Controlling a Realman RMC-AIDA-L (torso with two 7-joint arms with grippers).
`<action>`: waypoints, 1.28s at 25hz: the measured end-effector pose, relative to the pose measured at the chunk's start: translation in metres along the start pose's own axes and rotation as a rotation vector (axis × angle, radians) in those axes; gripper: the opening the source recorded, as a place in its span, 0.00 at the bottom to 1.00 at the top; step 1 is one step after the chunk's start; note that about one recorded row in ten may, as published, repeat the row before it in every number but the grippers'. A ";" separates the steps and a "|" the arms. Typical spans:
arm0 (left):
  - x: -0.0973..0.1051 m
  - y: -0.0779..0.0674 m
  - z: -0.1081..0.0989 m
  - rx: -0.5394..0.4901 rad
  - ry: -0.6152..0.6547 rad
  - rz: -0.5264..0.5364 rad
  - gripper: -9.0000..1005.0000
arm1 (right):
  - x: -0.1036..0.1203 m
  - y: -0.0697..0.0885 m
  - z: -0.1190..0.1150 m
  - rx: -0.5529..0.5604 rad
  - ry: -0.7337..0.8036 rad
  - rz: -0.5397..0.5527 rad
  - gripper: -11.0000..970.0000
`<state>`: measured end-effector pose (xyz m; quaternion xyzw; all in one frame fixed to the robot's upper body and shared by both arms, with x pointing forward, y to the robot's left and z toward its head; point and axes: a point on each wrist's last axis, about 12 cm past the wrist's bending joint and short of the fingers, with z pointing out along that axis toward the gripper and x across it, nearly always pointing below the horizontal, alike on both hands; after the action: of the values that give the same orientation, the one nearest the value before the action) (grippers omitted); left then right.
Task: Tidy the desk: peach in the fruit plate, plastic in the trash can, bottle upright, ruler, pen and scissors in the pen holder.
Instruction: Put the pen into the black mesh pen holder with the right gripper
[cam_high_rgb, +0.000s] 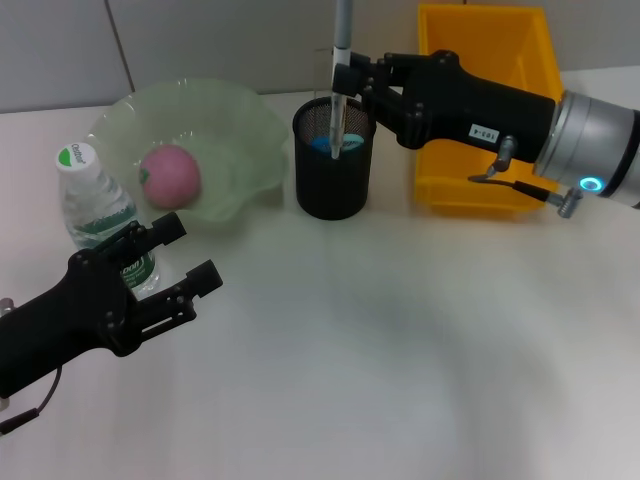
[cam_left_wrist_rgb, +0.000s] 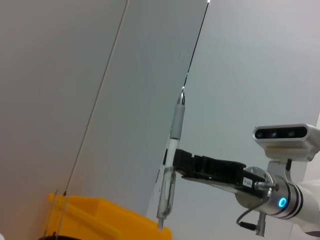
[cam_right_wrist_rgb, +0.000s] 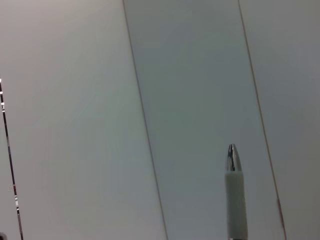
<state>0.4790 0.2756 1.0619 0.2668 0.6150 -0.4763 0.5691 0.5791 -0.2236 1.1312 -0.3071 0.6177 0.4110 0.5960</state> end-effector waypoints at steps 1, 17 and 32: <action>0.000 0.000 0.000 0.001 0.000 0.002 0.84 | 0.000 0.000 -0.001 0.000 0.001 0.001 0.14; 0.001 -0.001 0.006 0.016 -0.010 0.040 0.84 | 0.002 0.001 -0.013 0.002 0.018 -0.140 0.14; 0.003 0.000 0.002 -0.044 -0.061 0.076 0.84 | -0.051 -0.028 -0.017 0.276 -0.131 -0.581 0.14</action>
<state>0.4786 0.2733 1.0589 0.2627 0.5971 -0.4484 0.6111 0.6009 -0.2571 1.1764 -0.3598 0.5145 0.1548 0.7628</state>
